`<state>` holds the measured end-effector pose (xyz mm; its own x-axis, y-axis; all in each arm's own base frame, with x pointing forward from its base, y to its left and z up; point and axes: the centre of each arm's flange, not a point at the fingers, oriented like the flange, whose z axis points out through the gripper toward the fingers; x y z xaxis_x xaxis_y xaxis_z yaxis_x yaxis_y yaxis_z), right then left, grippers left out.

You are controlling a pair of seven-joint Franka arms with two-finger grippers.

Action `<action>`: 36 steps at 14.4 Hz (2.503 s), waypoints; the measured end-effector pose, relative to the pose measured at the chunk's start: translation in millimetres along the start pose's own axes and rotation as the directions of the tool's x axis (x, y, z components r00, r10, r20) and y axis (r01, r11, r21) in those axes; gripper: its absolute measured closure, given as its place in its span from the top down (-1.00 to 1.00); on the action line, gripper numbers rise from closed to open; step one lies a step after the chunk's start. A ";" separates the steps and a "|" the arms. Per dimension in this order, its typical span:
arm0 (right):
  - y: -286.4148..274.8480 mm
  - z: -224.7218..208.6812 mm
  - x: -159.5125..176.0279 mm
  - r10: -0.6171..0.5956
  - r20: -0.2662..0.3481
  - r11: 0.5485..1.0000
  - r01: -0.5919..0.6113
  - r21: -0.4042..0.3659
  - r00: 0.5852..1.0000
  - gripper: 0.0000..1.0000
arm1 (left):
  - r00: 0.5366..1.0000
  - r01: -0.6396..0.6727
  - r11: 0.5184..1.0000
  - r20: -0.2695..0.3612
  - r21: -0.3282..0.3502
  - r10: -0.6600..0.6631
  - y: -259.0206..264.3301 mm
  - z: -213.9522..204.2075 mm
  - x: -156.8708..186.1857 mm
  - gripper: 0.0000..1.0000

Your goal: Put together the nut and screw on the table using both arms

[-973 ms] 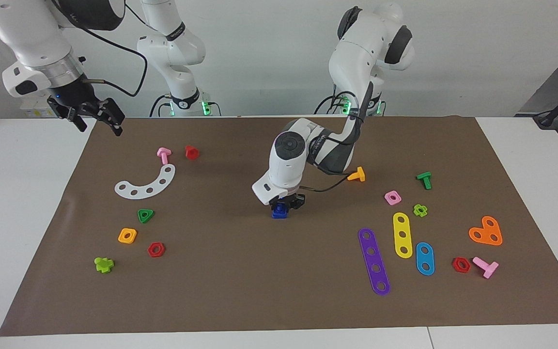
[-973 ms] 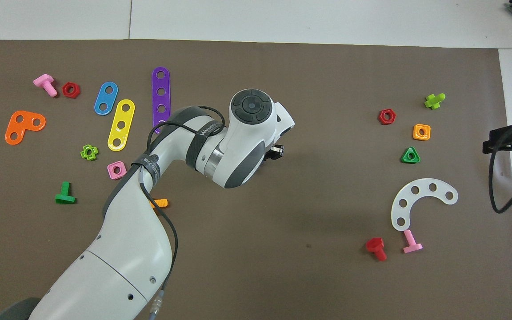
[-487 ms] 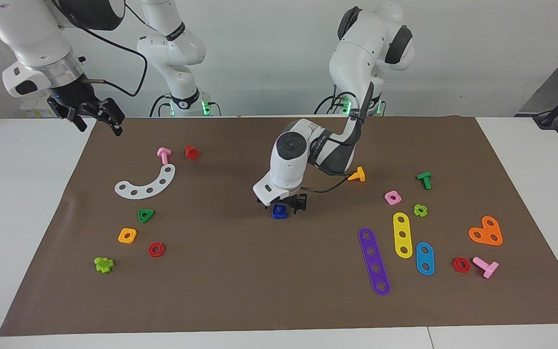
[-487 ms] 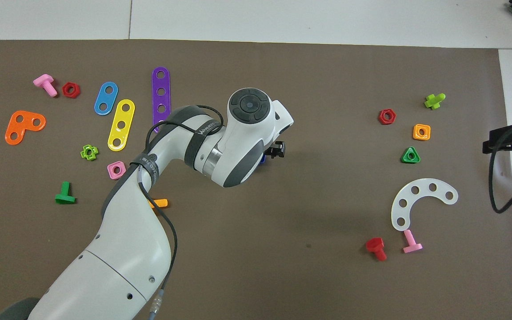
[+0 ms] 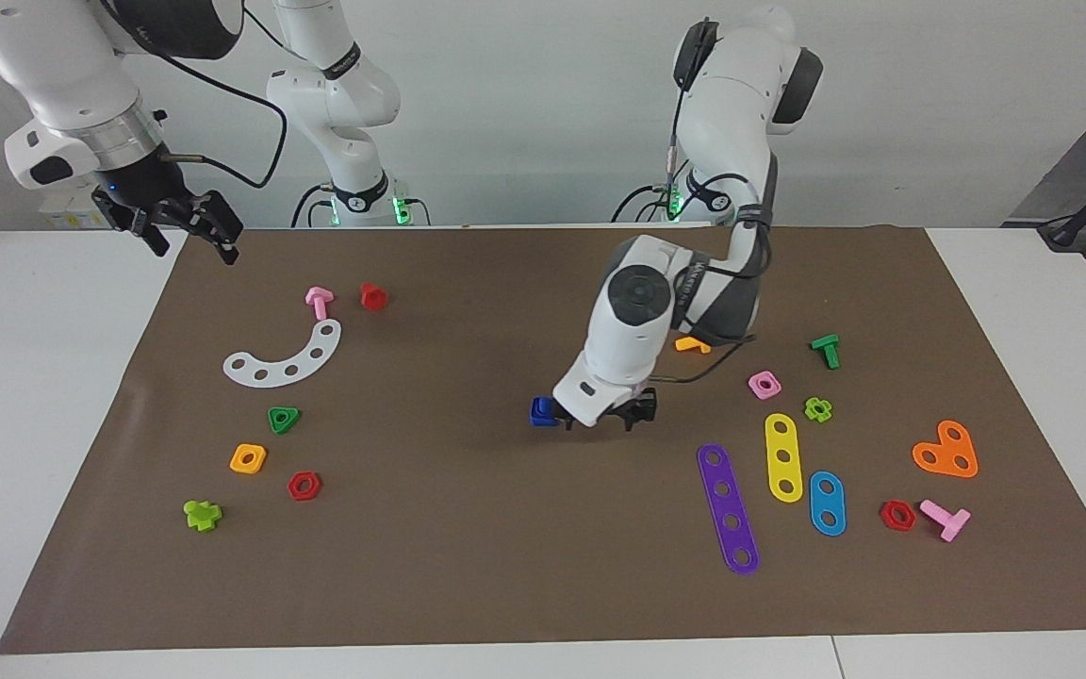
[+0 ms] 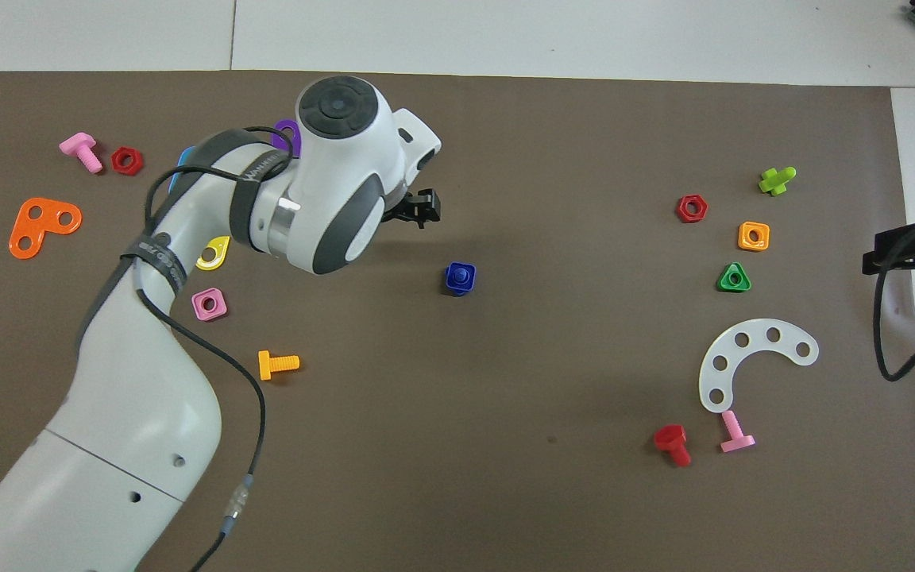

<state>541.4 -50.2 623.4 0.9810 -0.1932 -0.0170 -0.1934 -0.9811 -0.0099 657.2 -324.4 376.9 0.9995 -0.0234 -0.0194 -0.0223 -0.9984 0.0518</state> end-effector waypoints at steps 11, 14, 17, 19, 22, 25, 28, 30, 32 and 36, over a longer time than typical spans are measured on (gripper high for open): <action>-10.9 -13.4 -1.7 -0.024 -0.028 1.000 0.024 0.001 0.999 1.00 | 0.999 -0.032 0.999 -0.015 0.020 0.033 -235.8 -114.4 5.0 1.00; -10.8 -13.4 -1.6 -0.024 -0.028 1.000 0.024 0.001 0.999 1.00 | 0.999 -0.041 0.999 0.005 0.031 0.041 -230.0 -138.3 -23.9 1.00; -10.4 -12.4 -1.6 -0.022 -0.026 1.000 0.022 -0.003 0.999 1.00 | 0.999 -0.038 0.998 -0.002 0.041 0.038 -226.0 -177.4 -49.5 1.00; -10.4 -11.7 -1.6 -0.021 -0.025 1.000 0.021 -0.003 0.999 1.00 | 0.999 -0.037 0.998 -0.014 0.046 0.037 -225.1 -203.2 -64.9 1.00; -10.4 -11.7 -1.6 -0.019 -0.025 1.000 0.019 -0.003 1.000 1.00 | 0.998 -0.036 0.998 -0.044 0.052 0.038 -223.8 -237.2 -86.0 1.00; -10.1 -11.7 -1.6 -0.018 -0.025 1.000 0.018 -0.003 1.000 1.00 | 0.998 -0.036 0.998 -0.055 0.054 0.039 -223.5 -245.0 -91.7 1.00; -10.0 -11.7 -1.6 -0.018 -0.025 1.000 0.018 -0.003 1.000 1.00 | 0.998 -0.036 0.998 -0.053 0.050 0.038 -223.1 -244.2 -91.7 1.00; -10.0 -11.6 -1.7 -0.018 -0.024 1.000 0.018 -0.003 1.000 1.00 | 0.998 -0.035 0.999 -0.051 0.031 0.037 -221.2 -244.1 -91.9 1.00; -12.4 -11.6 -2.0 -0.023 -0.024 1.000 0.023 -0.003 0.999 1.00 | 0.998 -0.035 0.999 -0.049 0.022 0.036 -220.4 -243.6 -92.1 1.00; -17.5 -10.9 -2.6 -0.031 -0.023 1.000 0.031 -0.003 0.999 1.00 | 0.998 -0.035 0.999 -0.043 0.021 0.036 -220.3 -242.3 -92.7 1.00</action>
<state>542.3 -32.7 634.6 0.9866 -0.1628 0.0060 -0.1628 -0.9866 -0.0075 574.5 -89.8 609.2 0.9980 -0.0571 0.0252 -0.0579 -0.9978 0.0313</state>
